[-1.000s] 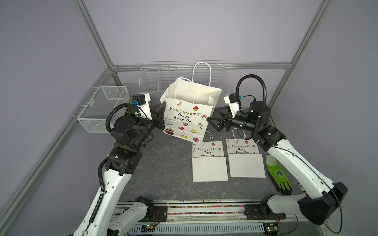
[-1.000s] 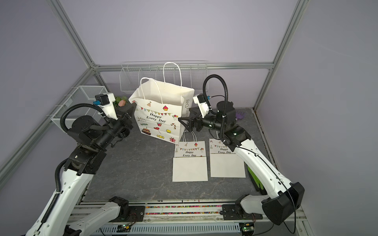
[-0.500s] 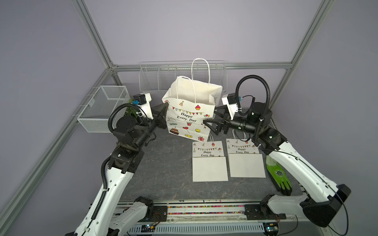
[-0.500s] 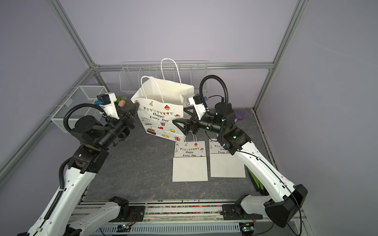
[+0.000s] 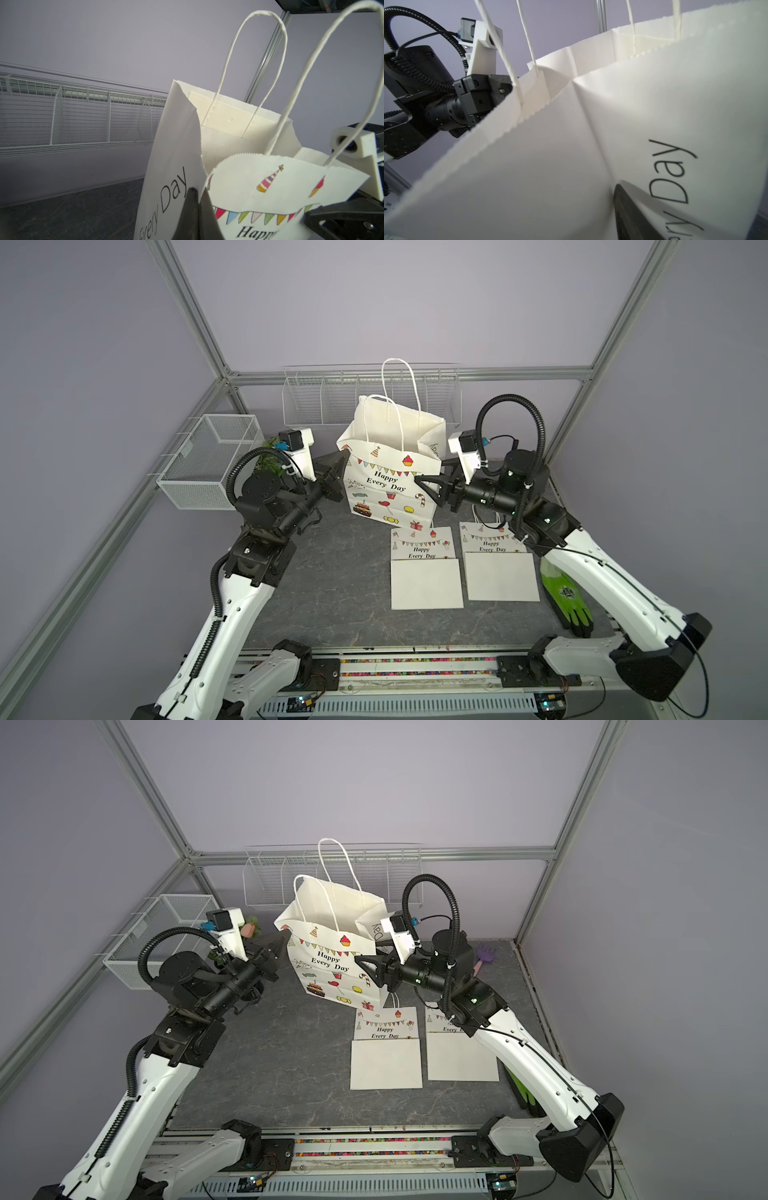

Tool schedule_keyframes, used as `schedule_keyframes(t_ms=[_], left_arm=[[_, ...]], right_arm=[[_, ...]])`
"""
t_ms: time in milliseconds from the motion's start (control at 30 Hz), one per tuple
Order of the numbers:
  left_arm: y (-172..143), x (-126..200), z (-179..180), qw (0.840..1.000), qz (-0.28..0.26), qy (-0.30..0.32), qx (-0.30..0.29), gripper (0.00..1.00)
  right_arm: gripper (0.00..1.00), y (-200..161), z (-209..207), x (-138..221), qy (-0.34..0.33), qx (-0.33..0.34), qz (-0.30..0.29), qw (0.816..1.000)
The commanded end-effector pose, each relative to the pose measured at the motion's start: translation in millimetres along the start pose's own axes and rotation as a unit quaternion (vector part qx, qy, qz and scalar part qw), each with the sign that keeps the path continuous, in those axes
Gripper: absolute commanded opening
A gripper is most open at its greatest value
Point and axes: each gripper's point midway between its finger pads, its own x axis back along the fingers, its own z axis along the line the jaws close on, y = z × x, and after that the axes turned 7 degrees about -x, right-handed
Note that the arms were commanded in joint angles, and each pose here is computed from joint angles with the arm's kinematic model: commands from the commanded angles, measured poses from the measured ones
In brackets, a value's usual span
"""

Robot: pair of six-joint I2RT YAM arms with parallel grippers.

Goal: Put away the paper bag
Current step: Press the paper bag.

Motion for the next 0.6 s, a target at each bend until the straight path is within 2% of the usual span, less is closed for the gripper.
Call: schedule_keyframes(t_ms=[0,133,233,300,400,433,500,567], left_arm=[[3.8,0.2,-4.7,1.0,-0.01,-0.015,0.007,0.0],[2.0,0.5,-5.1,1.0,-0.007,-0.016,0.006,0.0],[0.4,1.0,-4.6,1.0,-0.004,-0.015,0.005,0.01],[0.3,2.2,-5.3,1.0,-0.004,-0.016,0.001,0.15],[1.3,6.4,-6.8,1.0,-0.005,-0.016,-0.004,0.56],[1.5,8.3,-7.6,1.0,-0.004,-0.017,-0.006,0.64],[0.9,12.5,-9.7,1.0,-0.003,-0.018,-0.011,0.76],[-0.8,17.5,-9.7,1.0,-0.004,-0.015,-0.016,0.81]], right_arm=[[0.42,14.0,5.7,7.4,-0.006,0.014,-0.025,1.0],[0.23,16.0,5.8,11.2,-0.011,0.015,-0.028,0.999],[0.14,17.5,5.4,14.7,-0.019,0.015,-0.028,0.999],[0.09,17.9,4.4,17.5,-0.026,0.013,-0.024,0.999],[0.07,16.9,1.1,25.0,-0.038,0.007,-0.013,0.999],[0.07,17.4,-1.5,29.3,-0.043,0.003,-0.01,0.999],[0.07,18.2,-7.3,38.4,-0.045,-0.01,-0.009,0.999],[0.07,22.6,-14.7,49.9,-0.04,-0.03,-0.015,0.999]])
